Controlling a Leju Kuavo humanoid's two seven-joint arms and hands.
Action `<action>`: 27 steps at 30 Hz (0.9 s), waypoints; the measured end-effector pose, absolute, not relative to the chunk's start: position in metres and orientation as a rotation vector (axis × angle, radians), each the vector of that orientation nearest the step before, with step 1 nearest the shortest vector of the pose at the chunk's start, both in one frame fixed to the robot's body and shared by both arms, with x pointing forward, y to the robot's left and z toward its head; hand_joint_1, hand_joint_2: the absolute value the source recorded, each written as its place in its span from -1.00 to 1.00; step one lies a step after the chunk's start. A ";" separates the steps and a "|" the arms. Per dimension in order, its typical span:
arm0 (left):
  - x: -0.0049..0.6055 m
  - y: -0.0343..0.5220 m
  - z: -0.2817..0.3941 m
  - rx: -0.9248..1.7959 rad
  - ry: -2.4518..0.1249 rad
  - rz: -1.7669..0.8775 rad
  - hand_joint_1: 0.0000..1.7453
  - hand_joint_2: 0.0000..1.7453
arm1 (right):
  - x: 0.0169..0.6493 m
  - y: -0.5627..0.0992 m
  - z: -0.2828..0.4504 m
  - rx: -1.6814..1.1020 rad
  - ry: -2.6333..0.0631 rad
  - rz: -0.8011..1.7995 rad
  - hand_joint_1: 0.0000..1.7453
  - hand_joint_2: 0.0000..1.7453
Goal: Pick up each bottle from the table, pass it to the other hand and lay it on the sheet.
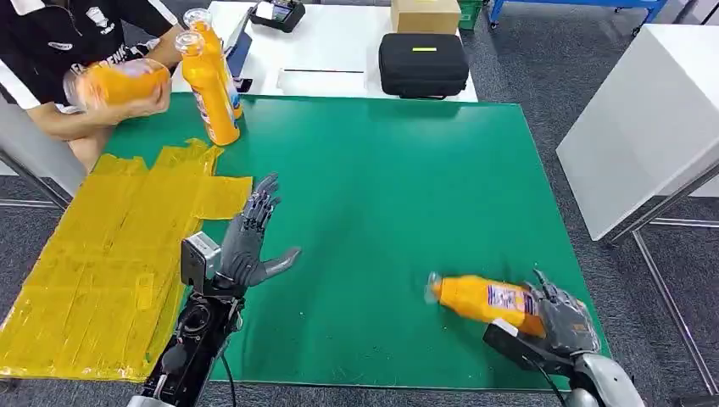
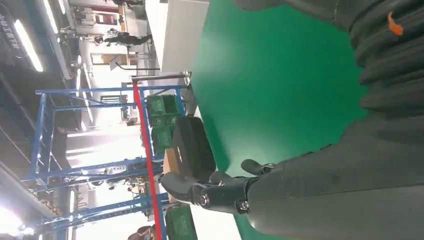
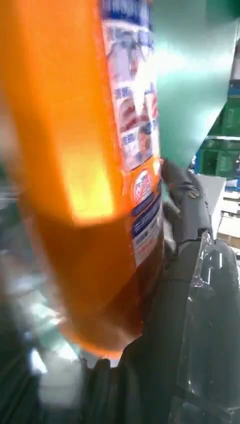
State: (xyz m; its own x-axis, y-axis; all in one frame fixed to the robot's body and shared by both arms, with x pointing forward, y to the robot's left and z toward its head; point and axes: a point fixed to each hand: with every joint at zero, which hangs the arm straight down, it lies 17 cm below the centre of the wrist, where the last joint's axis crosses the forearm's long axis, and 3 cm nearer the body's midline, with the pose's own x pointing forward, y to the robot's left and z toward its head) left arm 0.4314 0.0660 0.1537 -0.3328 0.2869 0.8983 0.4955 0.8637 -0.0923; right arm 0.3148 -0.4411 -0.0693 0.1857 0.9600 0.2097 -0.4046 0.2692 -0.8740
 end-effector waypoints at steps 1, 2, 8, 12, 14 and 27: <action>0.432 0.066 0.153 -0.578 -1.937 -0.237 -1.00 1.00 | 0.318 -0.442 -0.072 -0.776 -0.892 1.108 1.00 1.00; 0.432 0.066 0.153 -0.579 -1.936 -0.237 -1.00 1.00 | 0.321 -0.443 -0.072 -0.782 -0.892 1.106 1.00 1.00; 0.434 0.065 0.152 -0.583 -1.931 -0.233 -1.00 1.00 | 0.331 -0.445 -0.077 -0.781 -0.886 1.093 1.00 1.00; 0.435 0.065 0.150 -0.579 -1.924 -0.227 -1.00 1.00 | 0.337 -0.445 -0.076 -0.806 -0.898 1.094 1.00 1.00; 0.435 0.065 0.149 -0.577 -1.921 -0.223 -1.00 1.00 | 0.341 -0.442 -0.074 -0.824 -0.911 1.091 1.00 1.00; 0.436 0.058 0.138 -0.566 -1.860 -0.235 -1.00 1.00 | 0.375 -0.379 -0.052 -0.826 -1.109 0.926 1.00 1.00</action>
